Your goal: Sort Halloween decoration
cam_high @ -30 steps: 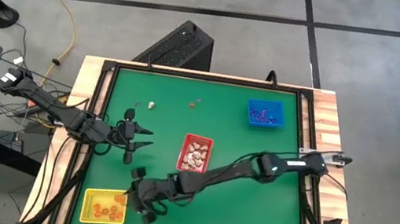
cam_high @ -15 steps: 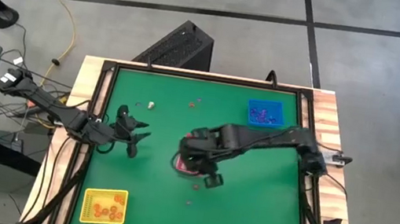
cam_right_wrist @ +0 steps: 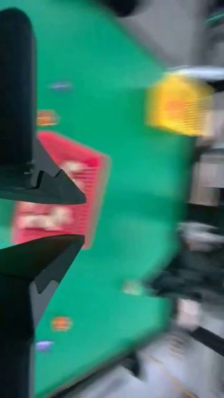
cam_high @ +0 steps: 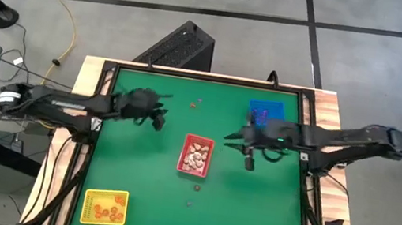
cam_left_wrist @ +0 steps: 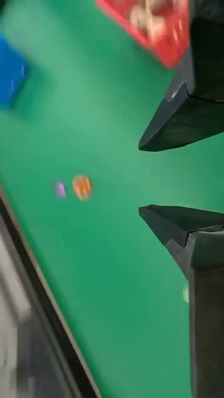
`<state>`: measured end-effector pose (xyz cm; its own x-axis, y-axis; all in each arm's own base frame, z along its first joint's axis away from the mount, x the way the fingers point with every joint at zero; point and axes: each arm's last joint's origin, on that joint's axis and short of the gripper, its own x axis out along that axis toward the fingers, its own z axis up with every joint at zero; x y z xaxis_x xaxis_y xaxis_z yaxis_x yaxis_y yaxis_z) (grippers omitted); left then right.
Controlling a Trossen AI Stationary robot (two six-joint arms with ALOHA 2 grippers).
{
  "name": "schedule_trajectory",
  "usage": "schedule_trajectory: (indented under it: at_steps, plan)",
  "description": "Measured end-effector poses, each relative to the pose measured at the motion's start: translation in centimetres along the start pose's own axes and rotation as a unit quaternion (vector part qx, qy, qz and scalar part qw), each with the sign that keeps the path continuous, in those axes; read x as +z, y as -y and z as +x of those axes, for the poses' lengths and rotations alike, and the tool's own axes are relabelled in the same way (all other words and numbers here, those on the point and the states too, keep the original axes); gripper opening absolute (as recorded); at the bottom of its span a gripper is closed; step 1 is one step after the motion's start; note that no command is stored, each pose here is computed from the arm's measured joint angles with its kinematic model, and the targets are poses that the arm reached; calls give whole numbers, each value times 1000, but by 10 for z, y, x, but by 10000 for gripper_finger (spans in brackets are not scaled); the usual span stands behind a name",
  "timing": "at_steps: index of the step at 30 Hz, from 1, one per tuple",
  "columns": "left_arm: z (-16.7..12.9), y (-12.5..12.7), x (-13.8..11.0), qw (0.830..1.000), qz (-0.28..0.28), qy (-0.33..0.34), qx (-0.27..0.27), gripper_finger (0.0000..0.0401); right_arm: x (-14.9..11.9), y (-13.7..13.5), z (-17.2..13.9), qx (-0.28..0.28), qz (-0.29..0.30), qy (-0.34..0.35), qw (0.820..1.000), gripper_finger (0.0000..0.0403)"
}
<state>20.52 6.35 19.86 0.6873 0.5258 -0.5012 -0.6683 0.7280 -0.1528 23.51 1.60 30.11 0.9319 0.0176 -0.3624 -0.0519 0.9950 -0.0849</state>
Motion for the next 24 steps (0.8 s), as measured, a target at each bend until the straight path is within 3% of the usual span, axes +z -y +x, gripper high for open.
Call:
schedule_trajectory:
  at_steps: [4,7,10,15,24]
  plan:
    - [40,0,26,996,-2,-13,-88,141,-38,-1,-13,-6,25,87,996,119]
    - [77,3,35,997,5,-30,-68,141,-49,0,-22,-20,35,122,992,119]
    - [113,9,40,997,28,-47,-58,141,-44,2,-36,-33,56,148,987,119]
    - [162,16,33,995,46,-82,-40,141,-42,1,-46,-32,50,161,985,119]
    - [179,2,34,997,18,-70,39,141,-54,-8,-43,-11,20,93,995,119]
